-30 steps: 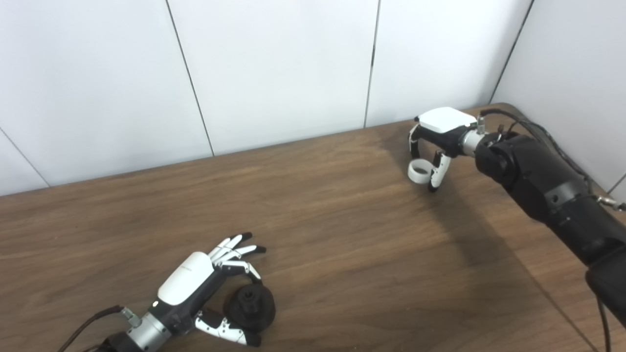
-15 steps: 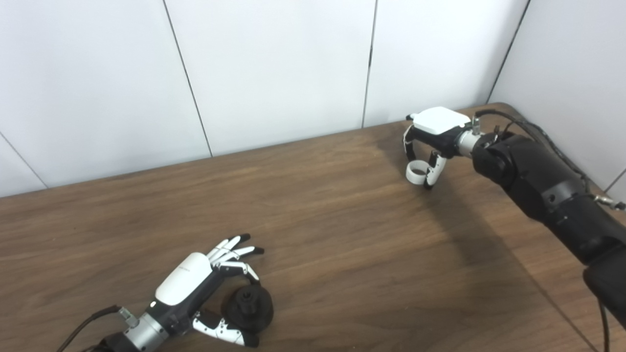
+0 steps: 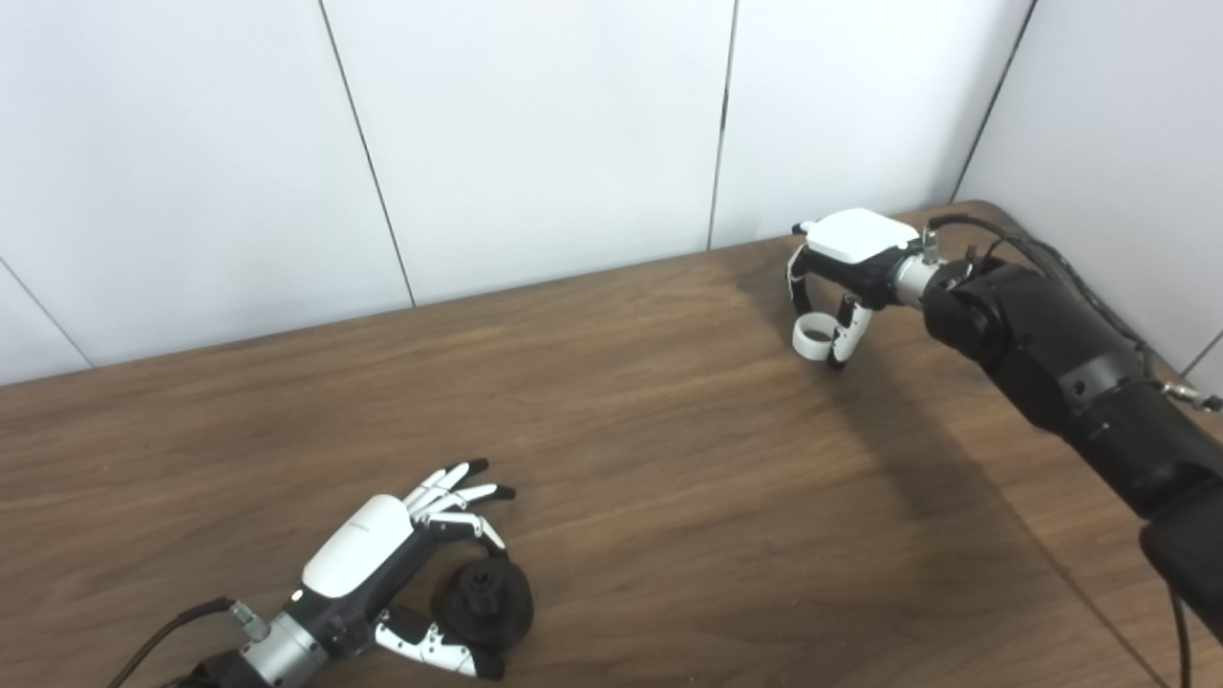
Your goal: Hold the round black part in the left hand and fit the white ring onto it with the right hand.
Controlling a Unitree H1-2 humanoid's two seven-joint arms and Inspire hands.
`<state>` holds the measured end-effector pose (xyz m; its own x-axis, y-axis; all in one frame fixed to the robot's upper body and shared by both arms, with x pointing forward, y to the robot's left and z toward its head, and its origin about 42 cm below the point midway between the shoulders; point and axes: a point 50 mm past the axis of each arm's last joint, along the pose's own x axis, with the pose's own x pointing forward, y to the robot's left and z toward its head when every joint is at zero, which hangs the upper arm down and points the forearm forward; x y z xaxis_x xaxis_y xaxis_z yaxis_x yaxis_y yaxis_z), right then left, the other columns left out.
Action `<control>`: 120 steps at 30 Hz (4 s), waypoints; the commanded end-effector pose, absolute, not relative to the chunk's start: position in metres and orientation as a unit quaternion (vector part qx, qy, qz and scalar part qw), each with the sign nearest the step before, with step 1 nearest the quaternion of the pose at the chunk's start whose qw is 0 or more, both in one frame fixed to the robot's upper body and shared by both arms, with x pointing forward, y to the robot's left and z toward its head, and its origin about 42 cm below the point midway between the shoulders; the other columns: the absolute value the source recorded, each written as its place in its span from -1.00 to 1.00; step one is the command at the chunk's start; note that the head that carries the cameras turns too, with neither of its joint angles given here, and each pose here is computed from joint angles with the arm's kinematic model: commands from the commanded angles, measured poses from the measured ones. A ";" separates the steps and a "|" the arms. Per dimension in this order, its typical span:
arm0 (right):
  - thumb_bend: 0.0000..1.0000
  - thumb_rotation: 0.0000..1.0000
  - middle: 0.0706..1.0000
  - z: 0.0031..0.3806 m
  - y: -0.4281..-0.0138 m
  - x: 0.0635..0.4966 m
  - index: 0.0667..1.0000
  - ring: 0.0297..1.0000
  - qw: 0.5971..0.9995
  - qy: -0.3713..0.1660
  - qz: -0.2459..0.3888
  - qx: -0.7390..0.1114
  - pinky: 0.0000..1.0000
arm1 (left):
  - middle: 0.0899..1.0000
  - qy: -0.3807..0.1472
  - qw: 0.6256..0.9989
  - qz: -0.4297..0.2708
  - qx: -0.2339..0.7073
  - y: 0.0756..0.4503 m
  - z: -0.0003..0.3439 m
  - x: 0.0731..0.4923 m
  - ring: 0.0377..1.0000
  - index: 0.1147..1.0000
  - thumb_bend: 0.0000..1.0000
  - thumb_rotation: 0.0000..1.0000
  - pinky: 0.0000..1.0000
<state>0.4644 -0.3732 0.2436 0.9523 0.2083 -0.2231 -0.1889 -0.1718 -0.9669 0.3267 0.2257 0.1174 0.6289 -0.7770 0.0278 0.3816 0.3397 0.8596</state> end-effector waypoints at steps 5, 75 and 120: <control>0.05 -0.73 0.58 0.276 -0.358 0.466 -0.11 1.00 0.636 -0.068 0.136 -0.757 1.00 | 0.74 -0.185 0.767 -0.395 0.470 0.232 0.100 0.322 1.00 -0.17 0.05 -0.88 1.00; 0.05 -0.72 0.80 0.331 -0.129 0.329 -0.12 1.00 0.611 -0.410 0.418 -0.532 1.00 | 0.72 -0.196 0.778 -0.366 0.471 0.186 0.108 0.330 1.00 -0.17 0.05 -0.87 1.00; 0.05 -0.72 0.78 0.292 -0.136 0.357 -0.11 1.00 0.615 -0.364 0.431 -0.552 1.00 | 0.72 -0.203 0.777 -0.369 0.468 0.176 0.128 0.319 1.00 -0.17 0.05 -0.88 1.00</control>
<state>0.3509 -0.1355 0.2708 0.3719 0.9246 -0.0828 -0.1953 -0.0092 -0.9807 0.3256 0.1824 0.1304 0.6752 -0.7376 0.0079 0.3561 0.3352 0.8723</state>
